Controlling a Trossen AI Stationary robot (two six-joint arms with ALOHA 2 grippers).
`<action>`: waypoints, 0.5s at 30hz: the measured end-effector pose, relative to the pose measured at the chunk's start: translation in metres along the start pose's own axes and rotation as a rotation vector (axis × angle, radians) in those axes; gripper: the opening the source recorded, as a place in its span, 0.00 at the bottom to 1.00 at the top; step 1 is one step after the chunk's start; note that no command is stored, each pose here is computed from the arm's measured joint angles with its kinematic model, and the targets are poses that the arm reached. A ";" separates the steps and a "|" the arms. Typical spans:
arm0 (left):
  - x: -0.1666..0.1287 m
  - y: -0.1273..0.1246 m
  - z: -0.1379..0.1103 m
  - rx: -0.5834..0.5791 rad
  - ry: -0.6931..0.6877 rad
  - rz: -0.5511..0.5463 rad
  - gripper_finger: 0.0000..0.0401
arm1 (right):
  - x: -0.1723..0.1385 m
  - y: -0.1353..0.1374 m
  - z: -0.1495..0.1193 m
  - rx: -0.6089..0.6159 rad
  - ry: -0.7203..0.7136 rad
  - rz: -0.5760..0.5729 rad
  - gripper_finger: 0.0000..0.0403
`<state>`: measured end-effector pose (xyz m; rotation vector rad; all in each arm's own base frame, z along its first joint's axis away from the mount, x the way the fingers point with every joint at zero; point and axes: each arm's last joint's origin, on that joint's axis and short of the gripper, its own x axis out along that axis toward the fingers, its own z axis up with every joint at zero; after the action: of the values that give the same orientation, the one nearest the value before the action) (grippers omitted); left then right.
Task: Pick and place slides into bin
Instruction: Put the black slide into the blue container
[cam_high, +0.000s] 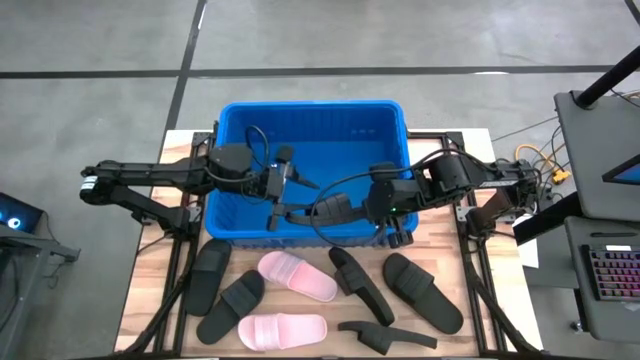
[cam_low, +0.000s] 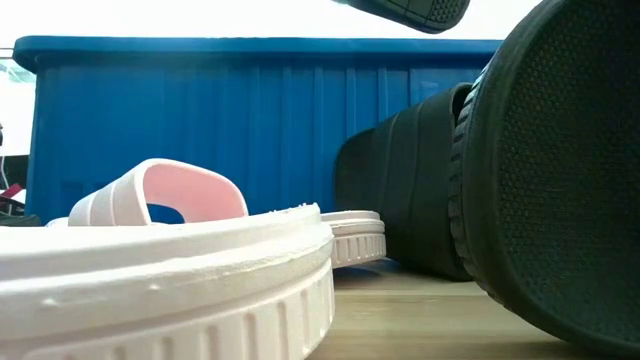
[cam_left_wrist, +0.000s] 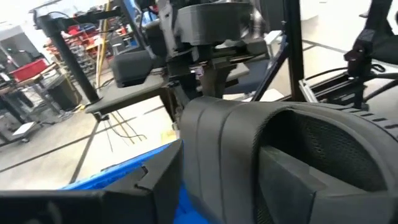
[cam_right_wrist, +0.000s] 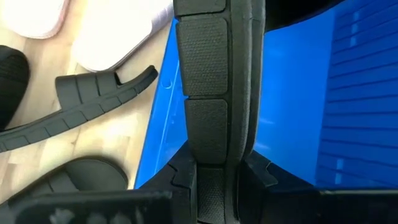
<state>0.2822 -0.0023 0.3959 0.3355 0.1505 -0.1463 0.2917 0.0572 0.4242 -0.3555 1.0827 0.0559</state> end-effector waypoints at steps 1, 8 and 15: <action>0.002 0.000 -0.001 0.000 0.005 -0.002 0.43 | 0.000 0.000 0.000 0.000 0.001 -0.006 0.14; 0.008 0.000 -0.004 0.001 0.018 -0.007 0.42 | 0.000 -0.001 0.000 0.004 -0.004 -0.012 0.14; 0.004 -0.001 -0.003 -0.014 0.007 -0.040 0.28 | 0.000 -0.002 0.001 0.009 -0.010 -0.014 0.14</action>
<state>0.2853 -0.0032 0.3922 0.3193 0.1655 -0.1839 0.2931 0.0556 0.4249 -0.3547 1.0705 0.0399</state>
